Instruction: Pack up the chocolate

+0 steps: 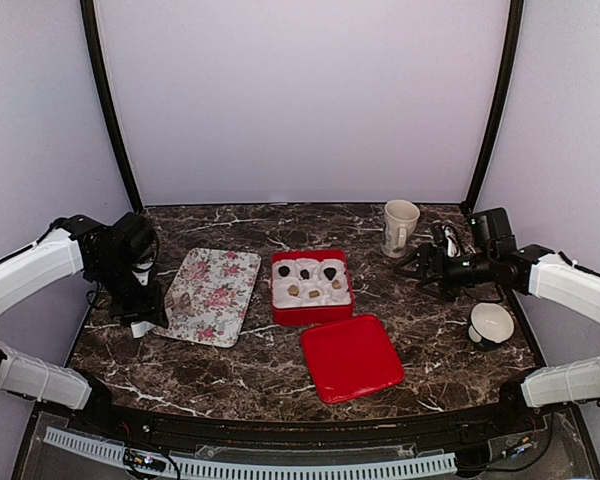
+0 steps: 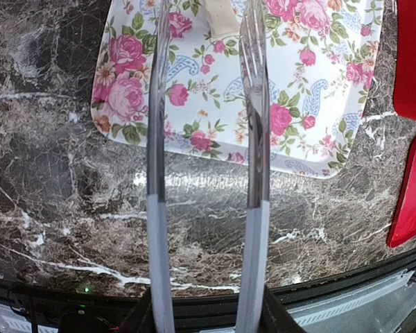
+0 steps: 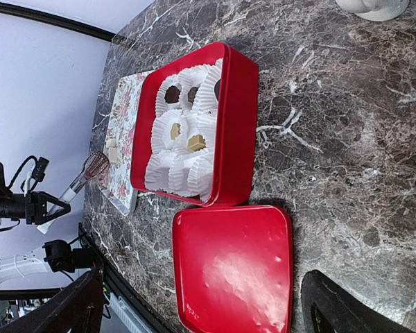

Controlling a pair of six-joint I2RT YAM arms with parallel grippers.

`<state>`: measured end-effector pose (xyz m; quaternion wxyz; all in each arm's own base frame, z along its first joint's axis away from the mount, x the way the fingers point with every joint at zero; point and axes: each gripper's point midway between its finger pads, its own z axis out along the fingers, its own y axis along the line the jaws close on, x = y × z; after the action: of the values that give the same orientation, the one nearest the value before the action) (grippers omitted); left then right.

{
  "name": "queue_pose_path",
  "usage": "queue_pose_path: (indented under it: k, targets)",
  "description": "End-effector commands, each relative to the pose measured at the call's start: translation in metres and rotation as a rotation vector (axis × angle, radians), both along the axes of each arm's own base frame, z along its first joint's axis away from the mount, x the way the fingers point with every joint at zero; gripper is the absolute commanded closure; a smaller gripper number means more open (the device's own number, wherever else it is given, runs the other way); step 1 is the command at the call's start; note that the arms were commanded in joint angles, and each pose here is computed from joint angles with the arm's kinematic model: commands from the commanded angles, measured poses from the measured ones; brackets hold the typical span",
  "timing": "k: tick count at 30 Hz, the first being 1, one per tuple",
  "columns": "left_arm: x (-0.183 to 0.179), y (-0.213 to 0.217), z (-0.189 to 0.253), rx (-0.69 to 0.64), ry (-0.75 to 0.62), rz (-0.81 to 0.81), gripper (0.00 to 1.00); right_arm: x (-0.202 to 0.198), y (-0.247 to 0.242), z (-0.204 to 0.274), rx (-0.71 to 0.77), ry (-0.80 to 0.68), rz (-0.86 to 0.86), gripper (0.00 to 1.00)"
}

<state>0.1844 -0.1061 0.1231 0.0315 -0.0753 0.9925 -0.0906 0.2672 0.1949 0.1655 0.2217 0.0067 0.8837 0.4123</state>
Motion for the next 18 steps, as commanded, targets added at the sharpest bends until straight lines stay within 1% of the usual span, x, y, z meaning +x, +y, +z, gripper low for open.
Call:
queue_pose_path:
  k: [1, 16, 18]
  targets:
    - [0.019, -0.006, 0.003, -0.024, -0.047, -0.027, 0.6, 0.005, 0.0, 0.01, 0.016, -0.044, -0.01, 0.0]
    - [0.038, -0.006, -0.008, -0.025, -0.038, -0.065, 0.61, 0.006, -0.003, 0.008, 0.01, -0.038, -0.028, 0.0]
    - [0.04, -0.007, -0.01, -0.026, -0.038, -0.074, 0.62, 0.006, -0.003, 0.008, 0.01, -0.036, -0.031, 0.0]
